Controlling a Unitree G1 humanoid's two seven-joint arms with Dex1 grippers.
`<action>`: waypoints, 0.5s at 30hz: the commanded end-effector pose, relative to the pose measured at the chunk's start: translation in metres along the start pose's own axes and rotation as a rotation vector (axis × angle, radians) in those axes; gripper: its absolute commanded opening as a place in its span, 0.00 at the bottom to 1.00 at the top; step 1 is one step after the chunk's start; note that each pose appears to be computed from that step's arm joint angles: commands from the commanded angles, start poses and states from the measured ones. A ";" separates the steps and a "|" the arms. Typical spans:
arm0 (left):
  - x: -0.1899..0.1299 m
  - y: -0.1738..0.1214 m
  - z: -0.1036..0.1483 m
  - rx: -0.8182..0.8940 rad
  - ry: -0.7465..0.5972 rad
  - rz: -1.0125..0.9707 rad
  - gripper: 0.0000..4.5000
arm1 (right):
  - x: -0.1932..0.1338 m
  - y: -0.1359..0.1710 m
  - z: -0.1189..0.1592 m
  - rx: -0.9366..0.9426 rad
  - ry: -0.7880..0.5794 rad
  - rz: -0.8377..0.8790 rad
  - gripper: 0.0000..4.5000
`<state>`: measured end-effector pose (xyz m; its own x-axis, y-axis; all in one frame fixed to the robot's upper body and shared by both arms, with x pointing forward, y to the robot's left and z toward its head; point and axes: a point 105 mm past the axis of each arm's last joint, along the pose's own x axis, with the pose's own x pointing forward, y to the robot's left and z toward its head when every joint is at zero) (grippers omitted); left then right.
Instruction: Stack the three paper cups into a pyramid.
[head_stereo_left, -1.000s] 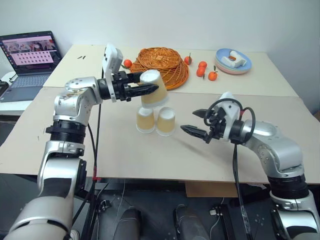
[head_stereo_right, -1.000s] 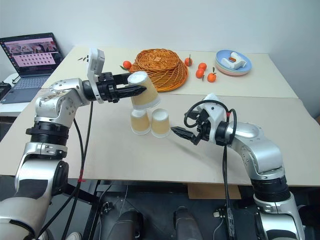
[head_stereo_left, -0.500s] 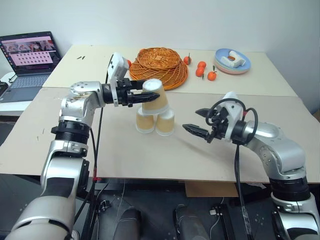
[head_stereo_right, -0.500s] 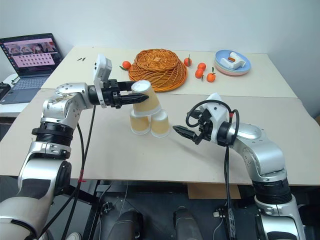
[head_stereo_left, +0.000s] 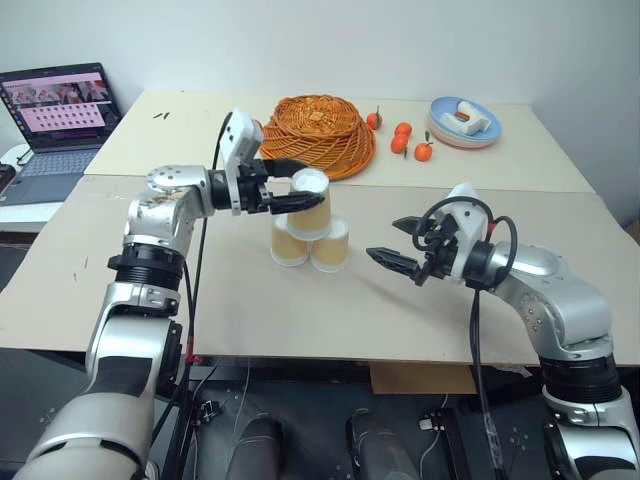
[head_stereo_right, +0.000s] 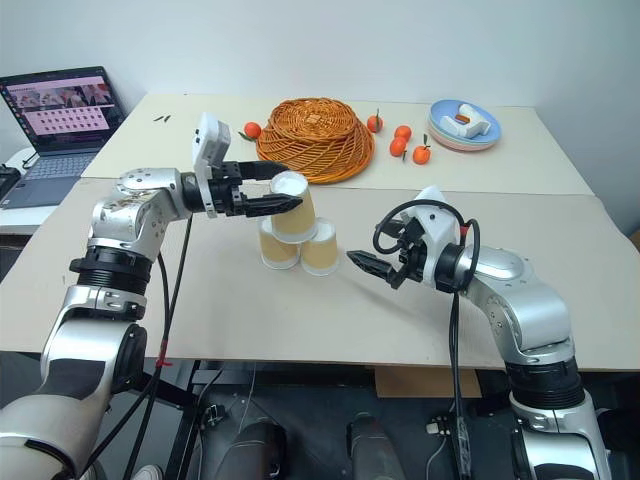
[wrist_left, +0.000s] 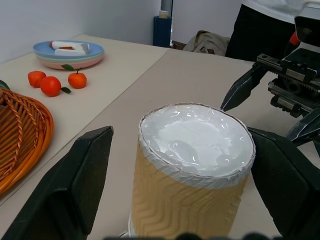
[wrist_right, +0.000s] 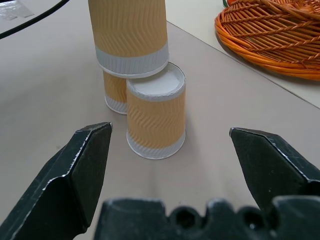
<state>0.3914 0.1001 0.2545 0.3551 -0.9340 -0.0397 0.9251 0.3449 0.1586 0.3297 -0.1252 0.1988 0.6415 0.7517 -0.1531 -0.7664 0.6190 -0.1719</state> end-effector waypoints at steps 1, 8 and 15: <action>-0.003 -0.002 0.032 0.062 -0.076 0.007 0.97 | -0.004 0.001 0.015 -0.039 -0.059 0.005 1.00; -0.012 -0.006 0.055 0.075 -0.141 0.027 0.97 | -0.002 0.003 0.014 -0.035 -0.060 0.019 1.00; -0.028 -0.004 0.073 0.066 -0.208 0.113 0.97 | 0.001 0.004 0.013 -0.033 -0.062 0.031 1.00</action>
<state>0.3742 0.1103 0.3084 0.4001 -0.9079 0.1248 0.8895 0.4175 0.1856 0.3286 -0.1214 0.1974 0.6208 0.7699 -0.1482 -0.7831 0.6000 -0.1635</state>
